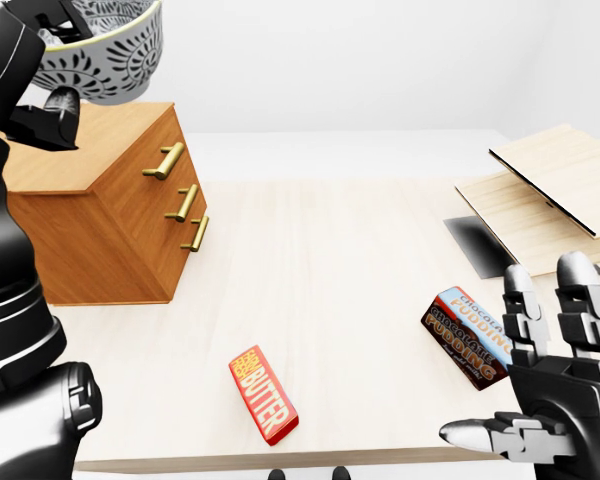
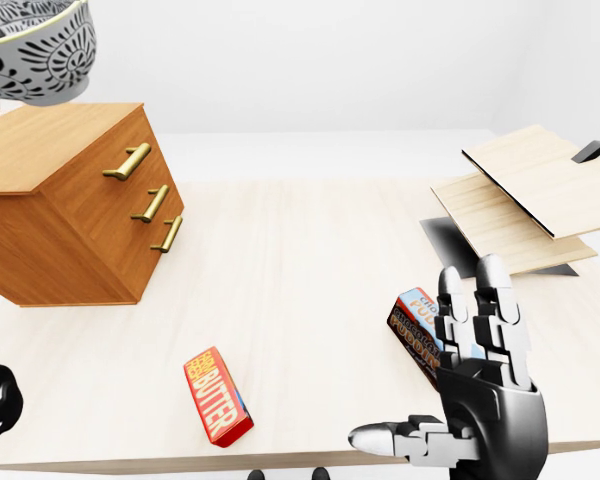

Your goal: Close the top drawer of the cabinet and put the bowl on top of it.

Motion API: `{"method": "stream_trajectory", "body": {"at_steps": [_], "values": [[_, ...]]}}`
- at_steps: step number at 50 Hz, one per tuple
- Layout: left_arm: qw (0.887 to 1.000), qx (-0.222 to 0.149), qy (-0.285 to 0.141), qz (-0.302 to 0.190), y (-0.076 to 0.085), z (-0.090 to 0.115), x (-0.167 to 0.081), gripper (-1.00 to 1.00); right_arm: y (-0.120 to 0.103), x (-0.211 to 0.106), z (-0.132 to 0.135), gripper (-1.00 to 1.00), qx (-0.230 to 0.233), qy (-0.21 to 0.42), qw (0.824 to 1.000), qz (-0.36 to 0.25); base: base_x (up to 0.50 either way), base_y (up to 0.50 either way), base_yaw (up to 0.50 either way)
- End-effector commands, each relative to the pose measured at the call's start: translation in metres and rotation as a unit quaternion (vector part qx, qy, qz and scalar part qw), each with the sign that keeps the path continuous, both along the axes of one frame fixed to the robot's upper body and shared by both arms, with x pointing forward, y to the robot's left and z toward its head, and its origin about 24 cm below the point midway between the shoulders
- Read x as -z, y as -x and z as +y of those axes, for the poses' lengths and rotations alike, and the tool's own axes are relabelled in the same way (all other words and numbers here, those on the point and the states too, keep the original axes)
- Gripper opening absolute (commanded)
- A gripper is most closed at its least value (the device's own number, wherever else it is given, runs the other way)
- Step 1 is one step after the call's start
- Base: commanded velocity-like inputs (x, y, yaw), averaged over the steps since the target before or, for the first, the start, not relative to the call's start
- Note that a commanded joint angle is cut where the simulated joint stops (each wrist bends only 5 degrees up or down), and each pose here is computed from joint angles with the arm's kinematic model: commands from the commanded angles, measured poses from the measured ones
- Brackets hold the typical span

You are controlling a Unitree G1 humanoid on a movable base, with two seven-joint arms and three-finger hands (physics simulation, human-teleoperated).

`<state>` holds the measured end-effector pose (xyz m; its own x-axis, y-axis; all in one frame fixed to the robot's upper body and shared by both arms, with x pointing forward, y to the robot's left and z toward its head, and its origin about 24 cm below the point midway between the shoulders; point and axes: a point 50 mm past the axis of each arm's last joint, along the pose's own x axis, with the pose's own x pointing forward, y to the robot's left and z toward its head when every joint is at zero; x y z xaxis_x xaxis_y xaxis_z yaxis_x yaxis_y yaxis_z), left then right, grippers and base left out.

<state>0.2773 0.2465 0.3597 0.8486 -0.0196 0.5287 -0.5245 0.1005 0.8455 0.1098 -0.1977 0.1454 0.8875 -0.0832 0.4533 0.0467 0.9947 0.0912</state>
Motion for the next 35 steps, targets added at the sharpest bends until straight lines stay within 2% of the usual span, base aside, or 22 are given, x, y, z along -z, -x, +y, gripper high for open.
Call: {"method": "stream_trajectory", "body": {"at_steps": [1, 10, 21, 24, 27, 29, 35], "values": [[0.998, -0.003, 0.05, -0.041, 0.0, 0.028, -0.005, -1.0, 0.0, 0.0, -0.001, 1.0, 0.001, -0.001, 1.0, -0.001, 0.0, 0.0, 0.0], [0.995, 0.002, 0.084, -0.059, -0.003, 0.042, -0.008, -1.0, 0.0, 0.0, 0.0, 1.0, 0.0, 0.0, 1.0, 0.001, 0.0, 0.0, 0.0], [0.983, -0.027, 0.172, -0.06, -0.025, 0.076, 0.006, -1.0, 0.002, -0.001, -0.001, 1.0, 0.001, -0.001, 1.0, -0.003, 0.0, 0.0, 0.0], [0.975, -0.042, 0.209, -0.062, -0.029, 0.091, 0.009, -1.0, 0.0, 0.0, 0.001, 1.0, 0.0, 0.001, 1.0, -0.001, 0.0, 0.0, 0.0], [0.971, -0.052, 0.224, -0.064, -0.032, 0.098, 0.011, -1.0, 0.0, 0.0, 0.0, 1.0, 0.0, 0.001, 1.0, 0.0, 0.0, 0.0, 0.0], [0.963, -0.064, 0.256, -0.059, -0.034, 0.111, 0.018, -1.0, 0.001, -0.001, 0.0, 1.0, 0.0, 0.0, 1.0, -0.001, 0.0, 0.0, 0.0], [0.95, -0.09, 0.294, -0.057, -0.035, 0.13, 0.025, -1.0, 0.001, 0.001, 0.001, 1.0, -0.003, 0.0, 1.0, 0.004, 0.0, 0.0, 0.0]]}}
